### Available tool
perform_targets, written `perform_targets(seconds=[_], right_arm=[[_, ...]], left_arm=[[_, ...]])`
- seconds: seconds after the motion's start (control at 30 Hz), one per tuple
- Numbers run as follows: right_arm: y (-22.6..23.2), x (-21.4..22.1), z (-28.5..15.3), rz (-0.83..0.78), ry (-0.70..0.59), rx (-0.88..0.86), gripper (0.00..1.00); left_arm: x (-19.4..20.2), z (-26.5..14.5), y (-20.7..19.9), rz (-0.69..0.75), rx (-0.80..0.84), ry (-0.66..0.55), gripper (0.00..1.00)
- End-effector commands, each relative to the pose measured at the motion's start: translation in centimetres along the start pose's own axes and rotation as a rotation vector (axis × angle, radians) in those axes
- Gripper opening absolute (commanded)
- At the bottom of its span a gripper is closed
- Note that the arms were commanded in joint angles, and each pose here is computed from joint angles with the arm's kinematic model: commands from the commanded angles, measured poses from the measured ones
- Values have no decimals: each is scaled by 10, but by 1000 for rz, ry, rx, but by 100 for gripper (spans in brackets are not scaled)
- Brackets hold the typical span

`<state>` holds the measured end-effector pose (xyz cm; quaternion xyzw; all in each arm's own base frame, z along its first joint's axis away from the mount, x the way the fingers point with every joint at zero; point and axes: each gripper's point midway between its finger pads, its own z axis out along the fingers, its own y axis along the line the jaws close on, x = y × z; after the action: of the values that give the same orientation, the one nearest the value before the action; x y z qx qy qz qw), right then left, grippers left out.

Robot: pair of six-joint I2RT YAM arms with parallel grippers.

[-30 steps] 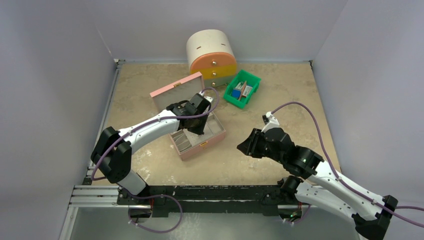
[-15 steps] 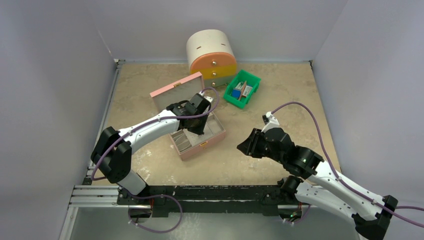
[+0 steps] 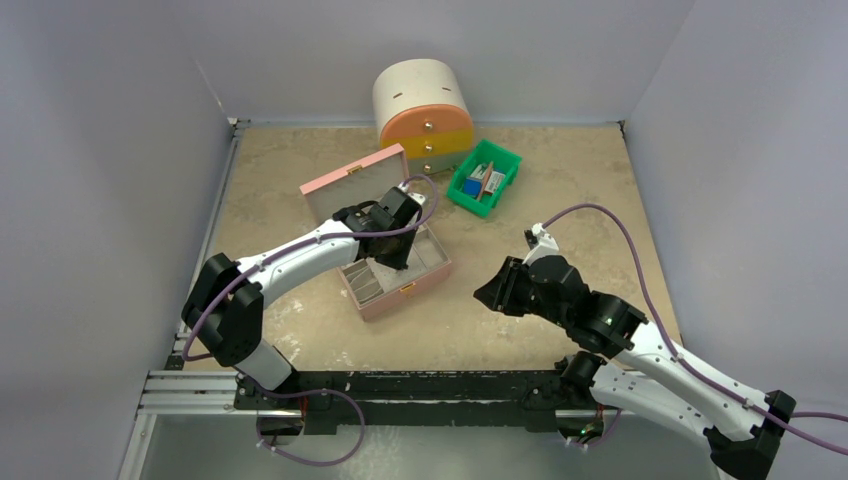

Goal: Organize the mixed jewelry

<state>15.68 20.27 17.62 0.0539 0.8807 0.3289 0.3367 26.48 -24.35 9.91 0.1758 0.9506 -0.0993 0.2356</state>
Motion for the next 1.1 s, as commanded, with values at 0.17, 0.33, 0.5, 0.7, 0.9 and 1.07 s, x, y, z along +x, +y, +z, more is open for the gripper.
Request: perform_targets(seconds=[0.17,0.33,0.5,0.7,0.9,1.07], right_arm=[[9,-5,1,12,-19,-32,35],[11,-7,0,9,-21,-36,35],[10,-6,0,8,-19,-34,35],[9,-5,1,11,-18,-34,35],[7,-4,0,12,-21,-34,35],[5,-3,-1,14,-24,-32,35]], left_arm=[[1,-1,1,17,0,0,0],[1,-1,0,17,0,1,0],[0,1,-3,15,15,3,0],[-3,2,-6,12,25,-2,0],[-3,6,-6,8,22,5,0],[0,11,-4,8,7,19,0]])
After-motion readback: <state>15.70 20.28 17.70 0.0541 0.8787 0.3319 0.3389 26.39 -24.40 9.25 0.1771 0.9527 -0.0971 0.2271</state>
